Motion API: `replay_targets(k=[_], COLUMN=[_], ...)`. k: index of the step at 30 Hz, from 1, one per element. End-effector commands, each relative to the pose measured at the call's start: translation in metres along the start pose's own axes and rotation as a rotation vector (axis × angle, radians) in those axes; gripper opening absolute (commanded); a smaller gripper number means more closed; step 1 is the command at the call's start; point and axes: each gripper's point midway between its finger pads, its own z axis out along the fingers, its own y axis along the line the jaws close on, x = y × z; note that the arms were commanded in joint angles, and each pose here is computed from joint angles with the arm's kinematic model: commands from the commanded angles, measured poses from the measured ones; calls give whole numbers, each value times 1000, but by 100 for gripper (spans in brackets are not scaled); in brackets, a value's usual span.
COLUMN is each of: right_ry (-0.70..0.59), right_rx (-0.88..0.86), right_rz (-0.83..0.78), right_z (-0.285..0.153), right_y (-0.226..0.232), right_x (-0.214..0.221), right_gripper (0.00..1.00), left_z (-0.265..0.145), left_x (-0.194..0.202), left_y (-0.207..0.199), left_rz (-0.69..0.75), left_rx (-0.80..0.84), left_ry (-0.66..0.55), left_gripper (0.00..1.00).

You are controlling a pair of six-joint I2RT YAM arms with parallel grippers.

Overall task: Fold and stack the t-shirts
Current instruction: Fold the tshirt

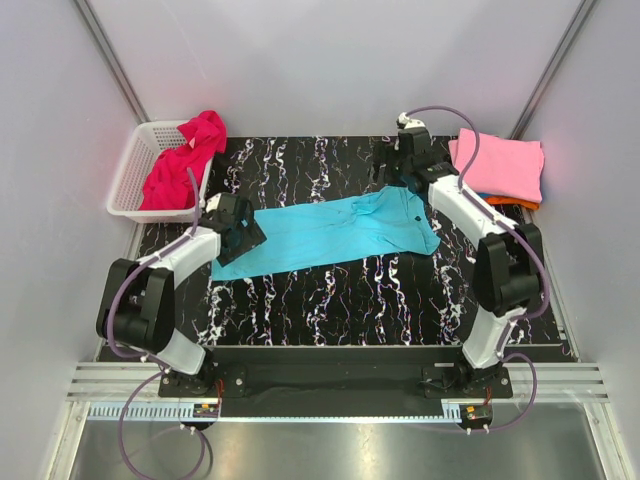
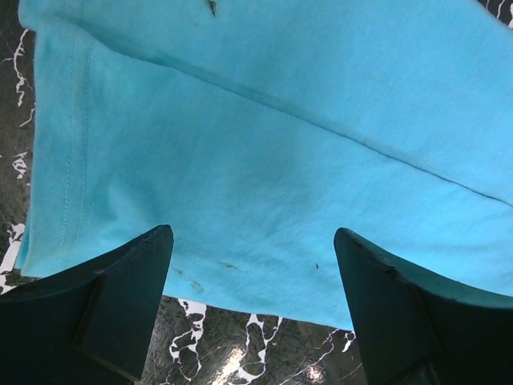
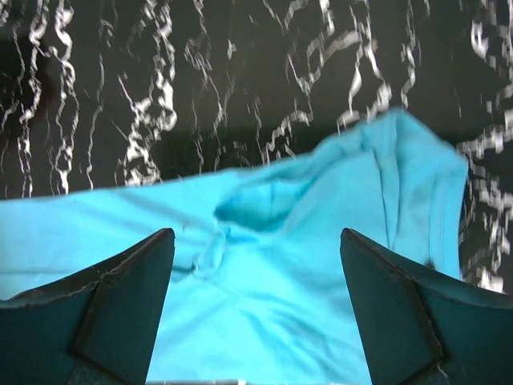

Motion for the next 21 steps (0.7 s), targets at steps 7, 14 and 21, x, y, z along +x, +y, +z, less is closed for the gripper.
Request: replay_targets(k=[7,14,21], right_ry=[175,288,343], right_rx=[79,93,169], right_rz=[171,212,242], right_z=[-46,-38,-23], right_y=[-23,-28,-45], right_x=[83,127,151], right_gripper=[88,85,84], left_z=[2,2,6], left_x=[4,21,34], left_y=[-4,17,28], left_rz=[20,-7,-29], left_rx=[-5,-70,-115], left_ry=[24,47,84], left_gripper=[86,86,86])
